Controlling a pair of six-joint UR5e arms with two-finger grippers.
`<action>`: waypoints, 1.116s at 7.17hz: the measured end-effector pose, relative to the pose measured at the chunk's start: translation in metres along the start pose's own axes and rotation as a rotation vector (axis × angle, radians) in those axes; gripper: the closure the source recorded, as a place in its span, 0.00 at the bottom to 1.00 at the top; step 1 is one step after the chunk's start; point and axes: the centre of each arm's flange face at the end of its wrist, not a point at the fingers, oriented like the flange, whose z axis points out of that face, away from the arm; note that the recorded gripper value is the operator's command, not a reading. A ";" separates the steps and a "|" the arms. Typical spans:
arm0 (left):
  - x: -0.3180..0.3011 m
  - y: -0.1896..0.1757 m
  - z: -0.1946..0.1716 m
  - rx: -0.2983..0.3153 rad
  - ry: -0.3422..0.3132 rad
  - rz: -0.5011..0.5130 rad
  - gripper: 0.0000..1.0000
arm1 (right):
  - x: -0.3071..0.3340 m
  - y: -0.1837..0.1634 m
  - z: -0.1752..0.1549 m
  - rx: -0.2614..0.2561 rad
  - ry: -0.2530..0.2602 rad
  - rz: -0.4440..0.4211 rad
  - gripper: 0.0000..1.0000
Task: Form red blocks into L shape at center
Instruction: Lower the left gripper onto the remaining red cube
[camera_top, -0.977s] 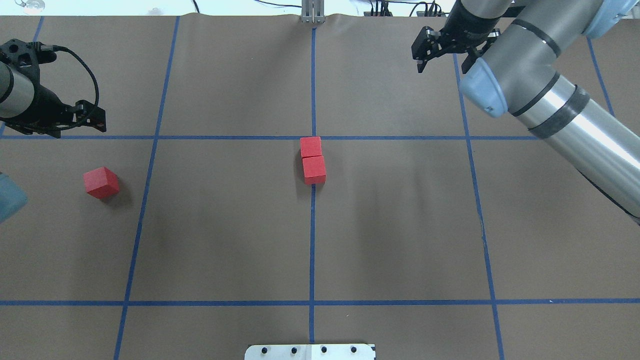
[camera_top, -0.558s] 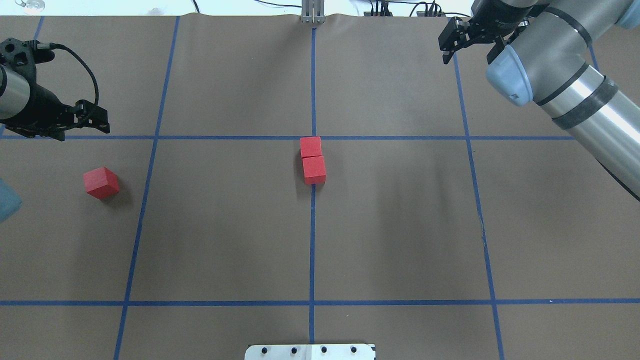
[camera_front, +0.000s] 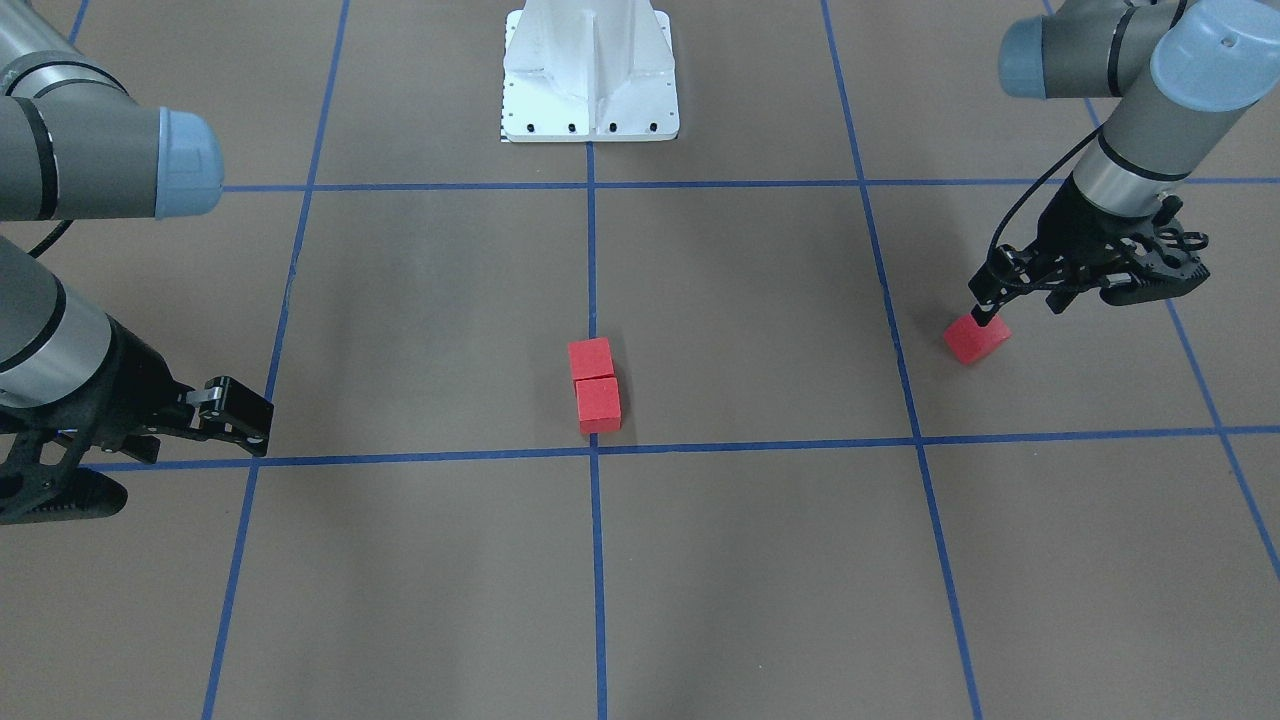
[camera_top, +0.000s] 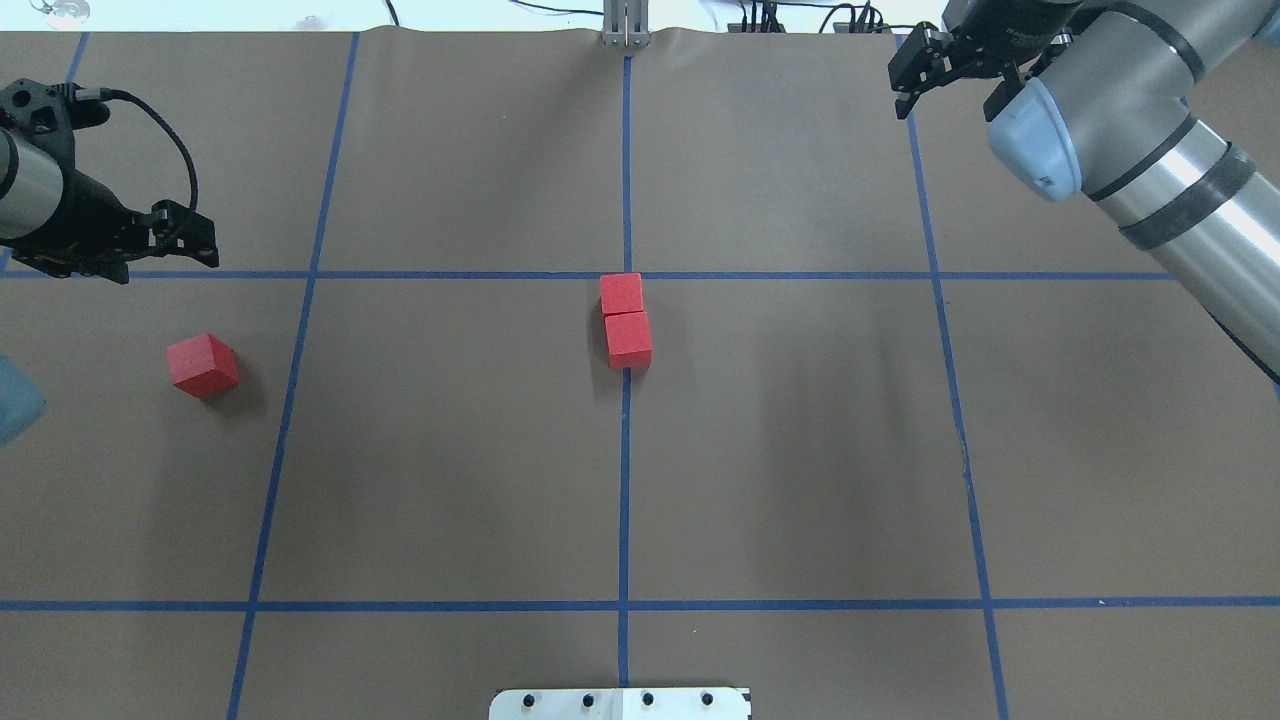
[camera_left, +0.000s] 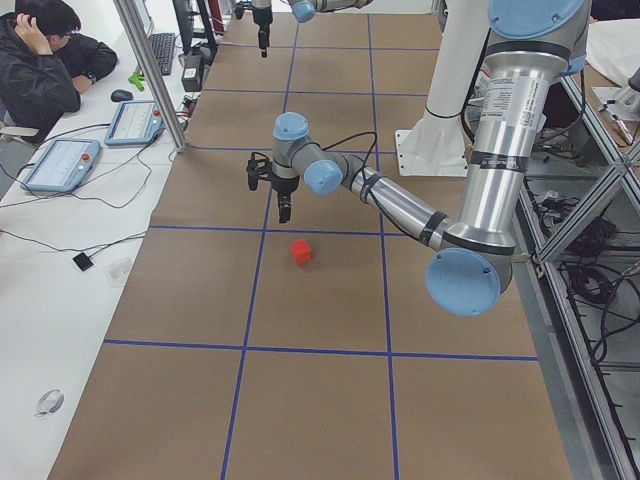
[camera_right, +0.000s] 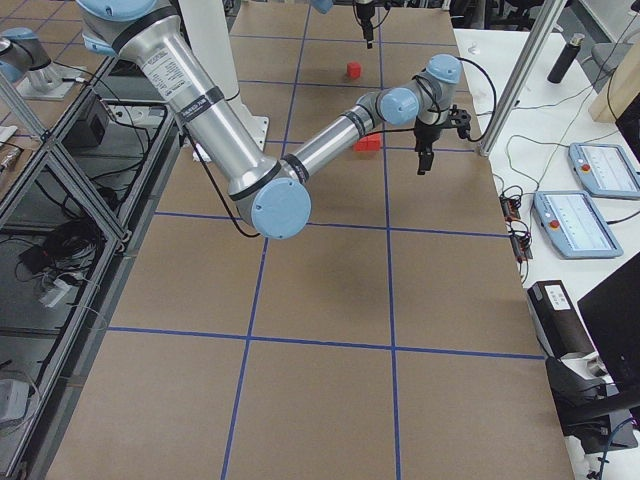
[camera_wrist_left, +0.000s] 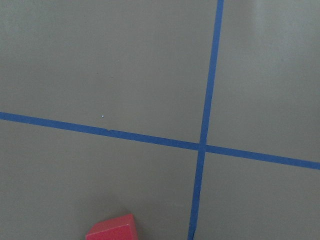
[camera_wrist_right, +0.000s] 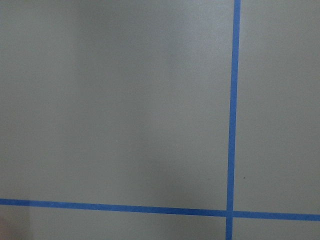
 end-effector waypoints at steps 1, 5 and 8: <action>-0.007 0.004 0.002 -0.001 -0.010 -0.040 0.00 | 0.008 0.000 0.001 -0.001 0.002 0.005 0.01; -0.024 0.021 0.041 0.003 -0.100 -0.070 0.00 | 0.014 0.001 0.004 -0.001 0.006 0.007 0.01; -0.027 0.024 0.084 -0.016 -0.123 -0.059 0.00 | 0.013 0.002 0.003 0.002 0.004 0.005 0.01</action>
